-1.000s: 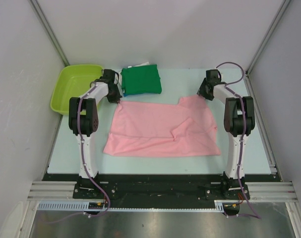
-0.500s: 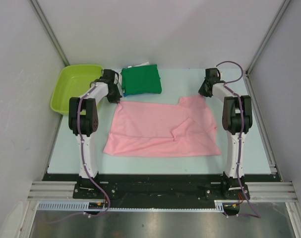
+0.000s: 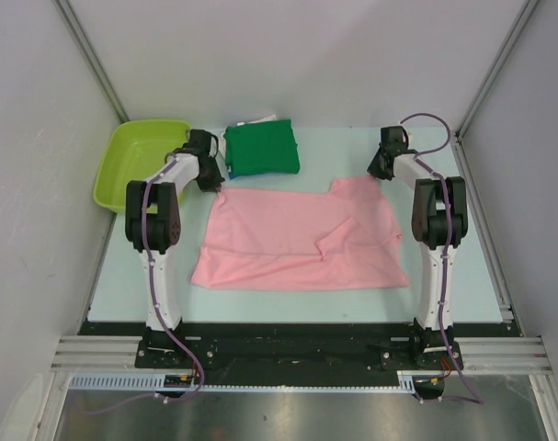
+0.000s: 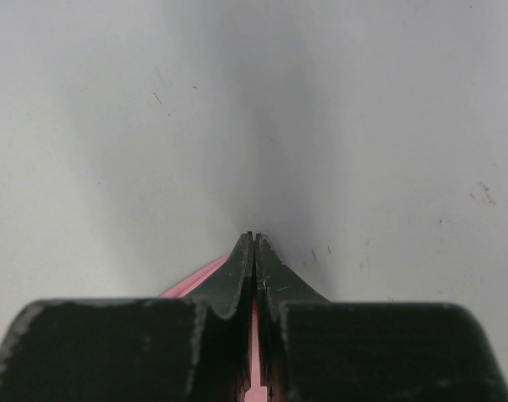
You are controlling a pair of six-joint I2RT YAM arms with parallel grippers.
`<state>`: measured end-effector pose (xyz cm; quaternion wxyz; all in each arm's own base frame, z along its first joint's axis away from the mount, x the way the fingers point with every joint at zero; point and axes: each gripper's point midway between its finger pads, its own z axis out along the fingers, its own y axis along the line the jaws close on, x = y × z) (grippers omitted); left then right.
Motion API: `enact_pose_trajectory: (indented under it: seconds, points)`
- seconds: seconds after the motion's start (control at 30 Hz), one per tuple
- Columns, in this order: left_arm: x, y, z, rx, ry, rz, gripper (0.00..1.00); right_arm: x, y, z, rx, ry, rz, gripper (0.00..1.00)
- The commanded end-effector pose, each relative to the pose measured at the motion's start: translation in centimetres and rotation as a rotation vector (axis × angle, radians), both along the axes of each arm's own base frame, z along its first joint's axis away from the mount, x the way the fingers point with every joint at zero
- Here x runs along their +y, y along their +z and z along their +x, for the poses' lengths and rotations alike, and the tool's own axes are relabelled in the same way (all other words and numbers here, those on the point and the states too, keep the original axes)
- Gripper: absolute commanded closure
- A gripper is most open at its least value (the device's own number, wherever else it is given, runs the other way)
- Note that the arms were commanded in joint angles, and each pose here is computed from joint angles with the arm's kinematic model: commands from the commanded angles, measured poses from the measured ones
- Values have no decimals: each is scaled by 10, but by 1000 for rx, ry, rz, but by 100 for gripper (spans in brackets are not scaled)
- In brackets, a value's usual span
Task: Fold and stack the t-shirts
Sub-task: Fold the tshirt
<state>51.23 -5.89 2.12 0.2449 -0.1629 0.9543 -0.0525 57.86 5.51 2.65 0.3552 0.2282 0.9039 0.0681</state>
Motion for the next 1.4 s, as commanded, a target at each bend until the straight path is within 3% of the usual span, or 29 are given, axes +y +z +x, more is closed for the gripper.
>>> enact_pose_trajectory:
  seconds: [0.0, 0.37, 0.73, 1.07, 1.37]
  points:
    - [11, 24, 3, -51, 36, 9, 100, 2, 10, -3, -9, 1, -18, 100]
    - [8, 78, 2, -171, 51, -45, 100, -4, 101, -12, -187, 3, -33, 100]
    - [0, 104, -24, -229, 44, -113, 100, -13, 172, -59, -296, -16, -40, 100]
    - [7, 103, -85, -251, 112, -125, 100, -32, 201, -135, -332, -70, -84, 100]
    - [22, 103, -129, -269, 161, -74, 100, -34, 181, -209, -293, -85, -70, 100]
